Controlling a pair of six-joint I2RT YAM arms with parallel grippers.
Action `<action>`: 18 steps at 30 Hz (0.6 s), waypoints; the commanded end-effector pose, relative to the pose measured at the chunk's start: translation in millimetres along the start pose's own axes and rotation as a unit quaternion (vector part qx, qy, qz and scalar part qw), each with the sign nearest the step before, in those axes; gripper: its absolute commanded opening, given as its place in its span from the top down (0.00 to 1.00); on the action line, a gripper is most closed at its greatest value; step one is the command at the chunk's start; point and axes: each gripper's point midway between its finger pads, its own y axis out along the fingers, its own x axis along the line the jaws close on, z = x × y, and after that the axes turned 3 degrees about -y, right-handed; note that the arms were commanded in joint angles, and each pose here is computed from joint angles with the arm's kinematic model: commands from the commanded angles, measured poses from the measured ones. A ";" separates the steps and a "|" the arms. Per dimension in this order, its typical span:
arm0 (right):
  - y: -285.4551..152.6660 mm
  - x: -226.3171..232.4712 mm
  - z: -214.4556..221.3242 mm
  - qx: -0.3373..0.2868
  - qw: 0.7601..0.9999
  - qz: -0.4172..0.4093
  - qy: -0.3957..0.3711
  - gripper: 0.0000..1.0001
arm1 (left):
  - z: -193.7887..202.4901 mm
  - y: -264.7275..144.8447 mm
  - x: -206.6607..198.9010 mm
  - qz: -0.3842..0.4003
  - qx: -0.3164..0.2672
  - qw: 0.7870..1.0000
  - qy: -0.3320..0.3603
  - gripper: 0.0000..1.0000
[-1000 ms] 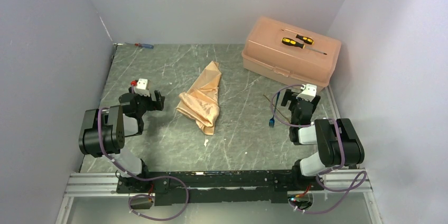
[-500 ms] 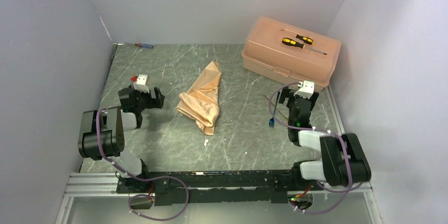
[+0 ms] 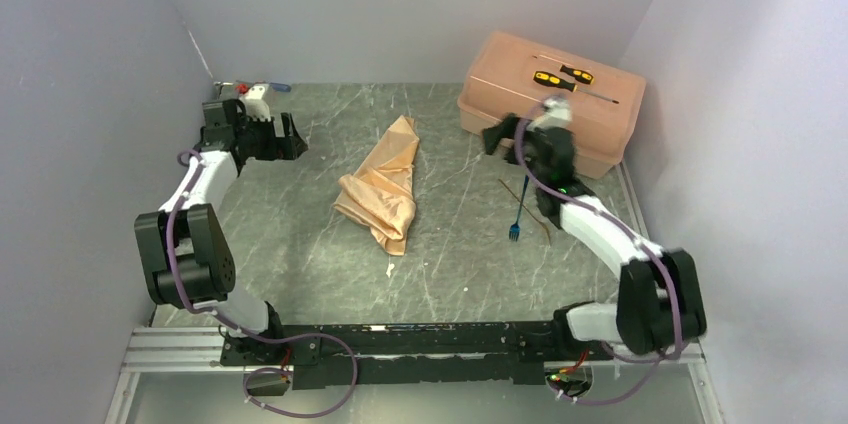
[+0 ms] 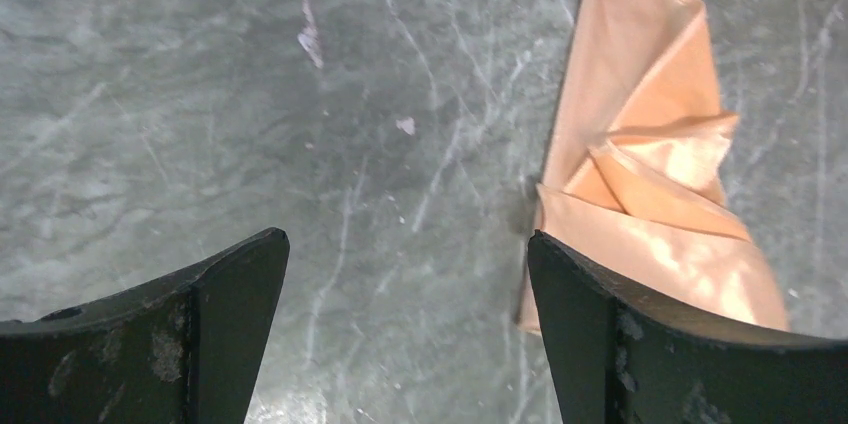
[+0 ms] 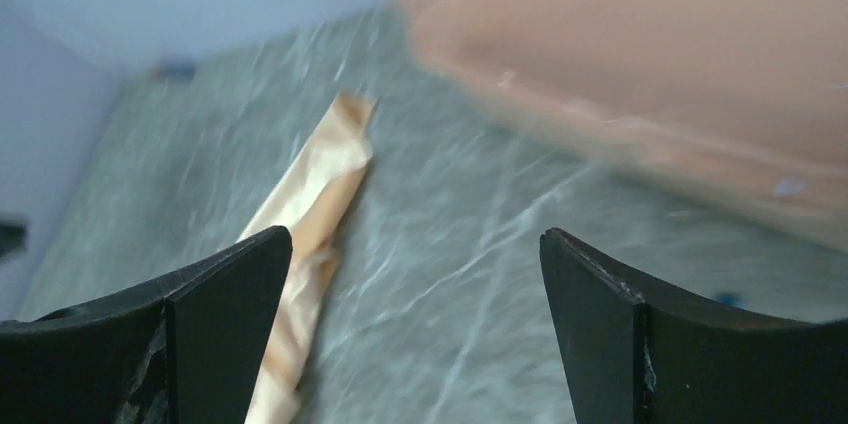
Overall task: Fold the napkin into a case and place the utensils inside
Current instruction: Pick up the crumpled napkin from the center of the board.
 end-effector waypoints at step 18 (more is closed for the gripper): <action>109.9 223.4 213.3 0.319 0.886 -0.188 -0.279 0.23 | 13.2 -38.1 -14.9 0.007 0.151 0.986 -0.071 0.05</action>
